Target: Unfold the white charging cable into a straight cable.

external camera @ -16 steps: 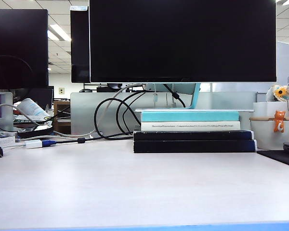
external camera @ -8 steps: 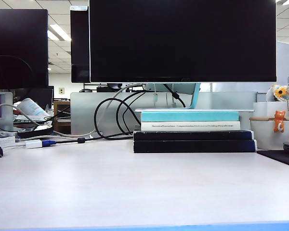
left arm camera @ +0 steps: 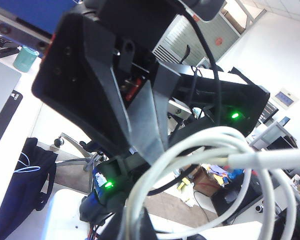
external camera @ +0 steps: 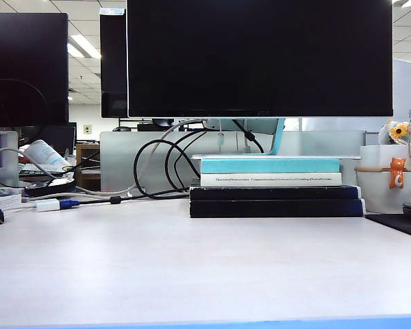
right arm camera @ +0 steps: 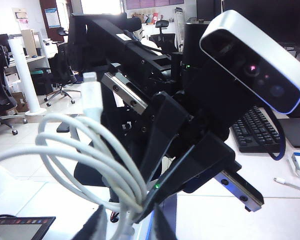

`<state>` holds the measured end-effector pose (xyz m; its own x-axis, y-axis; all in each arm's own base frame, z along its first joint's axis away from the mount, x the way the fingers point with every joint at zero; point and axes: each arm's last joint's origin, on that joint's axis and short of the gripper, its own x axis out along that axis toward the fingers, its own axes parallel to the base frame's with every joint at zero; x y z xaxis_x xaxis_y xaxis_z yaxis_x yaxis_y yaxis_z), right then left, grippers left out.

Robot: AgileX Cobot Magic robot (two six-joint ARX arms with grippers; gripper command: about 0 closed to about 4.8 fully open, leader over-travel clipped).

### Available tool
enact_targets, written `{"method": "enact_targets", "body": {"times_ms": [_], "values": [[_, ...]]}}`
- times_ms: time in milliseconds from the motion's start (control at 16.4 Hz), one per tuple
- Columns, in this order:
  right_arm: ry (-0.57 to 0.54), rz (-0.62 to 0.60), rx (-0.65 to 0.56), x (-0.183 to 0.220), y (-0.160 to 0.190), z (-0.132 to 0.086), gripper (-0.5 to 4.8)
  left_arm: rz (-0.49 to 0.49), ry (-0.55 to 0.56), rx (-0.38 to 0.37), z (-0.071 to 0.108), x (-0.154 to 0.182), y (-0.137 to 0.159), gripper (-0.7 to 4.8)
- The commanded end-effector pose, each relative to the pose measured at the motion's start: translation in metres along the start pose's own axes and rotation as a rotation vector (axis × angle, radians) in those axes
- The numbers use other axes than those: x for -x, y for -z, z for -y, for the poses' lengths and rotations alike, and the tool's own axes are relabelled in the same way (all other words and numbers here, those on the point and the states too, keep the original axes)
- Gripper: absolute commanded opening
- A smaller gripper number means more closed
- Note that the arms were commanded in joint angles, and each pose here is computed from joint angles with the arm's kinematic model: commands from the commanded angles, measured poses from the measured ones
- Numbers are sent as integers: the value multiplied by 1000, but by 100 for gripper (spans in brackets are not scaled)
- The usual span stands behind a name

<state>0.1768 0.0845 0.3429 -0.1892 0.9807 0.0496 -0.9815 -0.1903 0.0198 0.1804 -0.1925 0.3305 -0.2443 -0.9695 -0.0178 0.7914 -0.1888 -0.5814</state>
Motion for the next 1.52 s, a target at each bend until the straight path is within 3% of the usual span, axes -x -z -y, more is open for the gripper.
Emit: {"method": "enact_targets", "body": {"times_ms": [61,731,792,914,975,1523], "values": [[14,9,20,0,-2,-1,122,8,5,-2,2,0,-2,-6],[31,18,18,0,-3,0,121,41,-20,-18,7,-11,-1,-6],[30,17,16,0,-2,0,110,42,-21,-18,7,-11,-1,-6],[15,10,17,0,-2,-1,13,51,-36,-14,6,-11,-1,-6],[11,8,17,0,-2,-1,-2,50,-37,-12,5,-12,-1,-6],[37,-5,-29,8,0,2,-1,108,-86,-81,7,3,-9,-6]]}}
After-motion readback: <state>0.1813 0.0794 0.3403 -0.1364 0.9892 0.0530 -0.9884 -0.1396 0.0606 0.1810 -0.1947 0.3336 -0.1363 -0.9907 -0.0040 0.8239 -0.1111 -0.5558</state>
